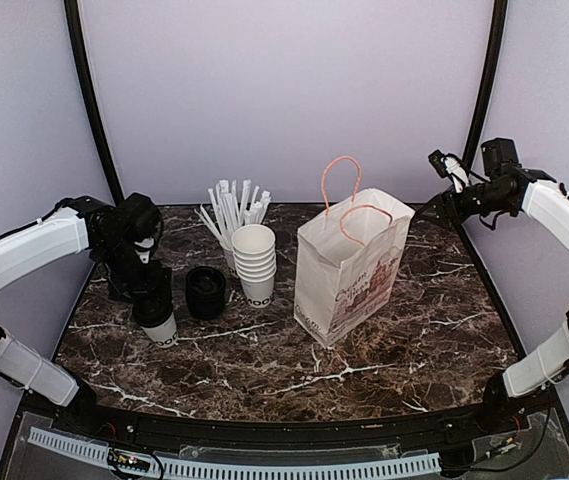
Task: Pack the takeout coffee
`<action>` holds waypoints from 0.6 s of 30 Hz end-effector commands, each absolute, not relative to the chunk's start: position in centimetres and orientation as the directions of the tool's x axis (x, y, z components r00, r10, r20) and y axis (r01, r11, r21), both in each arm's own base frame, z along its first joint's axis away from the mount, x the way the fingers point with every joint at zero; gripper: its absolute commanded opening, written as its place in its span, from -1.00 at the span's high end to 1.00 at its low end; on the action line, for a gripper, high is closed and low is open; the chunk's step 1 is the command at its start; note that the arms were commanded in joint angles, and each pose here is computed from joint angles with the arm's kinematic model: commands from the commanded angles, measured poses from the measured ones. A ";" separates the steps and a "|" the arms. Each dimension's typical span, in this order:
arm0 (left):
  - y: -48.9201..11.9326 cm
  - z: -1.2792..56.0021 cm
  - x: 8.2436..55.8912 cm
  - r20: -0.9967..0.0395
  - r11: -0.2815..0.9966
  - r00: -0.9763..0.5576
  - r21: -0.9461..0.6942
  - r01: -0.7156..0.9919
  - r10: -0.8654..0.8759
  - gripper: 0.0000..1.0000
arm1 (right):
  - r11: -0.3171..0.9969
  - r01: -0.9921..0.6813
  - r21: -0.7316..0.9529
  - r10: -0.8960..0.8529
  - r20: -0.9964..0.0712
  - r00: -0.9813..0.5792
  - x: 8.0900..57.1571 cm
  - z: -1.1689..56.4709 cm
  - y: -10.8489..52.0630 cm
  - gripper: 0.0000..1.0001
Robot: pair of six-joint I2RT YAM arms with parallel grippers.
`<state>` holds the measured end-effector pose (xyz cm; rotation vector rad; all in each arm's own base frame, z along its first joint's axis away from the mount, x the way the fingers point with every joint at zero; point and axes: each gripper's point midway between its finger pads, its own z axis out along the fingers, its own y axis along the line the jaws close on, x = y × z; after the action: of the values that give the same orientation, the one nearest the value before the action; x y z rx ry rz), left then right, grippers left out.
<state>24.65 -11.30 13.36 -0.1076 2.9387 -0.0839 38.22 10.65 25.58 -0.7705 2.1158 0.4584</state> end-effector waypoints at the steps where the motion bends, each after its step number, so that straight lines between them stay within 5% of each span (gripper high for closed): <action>1: -10.7 12.8 23.5 -0.148 0.998 -0.987 -0.037 -0.060 -0.065 -0.68 | 0.734 -0.678 0.049 -0.366 -0.812 -0.455 37.9 26.1 10.8 -0.48; 12: -11.1 12.7 22.9 -0.134 0.997 -0.990 -0.068 -0.027 -0.036 -0.53 | 0.725 -0.687 0.056 -0.367 -0.812 -0.454 37.9 26.1 11.1 -0.48; 18: -13.9 14.9 22.9 -0.164 0.974 -0.987 -0.225 0.031 -0.006 -0.41 | 0.727 -0.685 0.050 -0.369 -0.813 -0.450 37.8 26.2 11.0 -0.48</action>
<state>23.63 -12.24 13.10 -0.0361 2.9857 -0.1675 38.10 10.86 25.65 -0.7797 2.1082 0.4734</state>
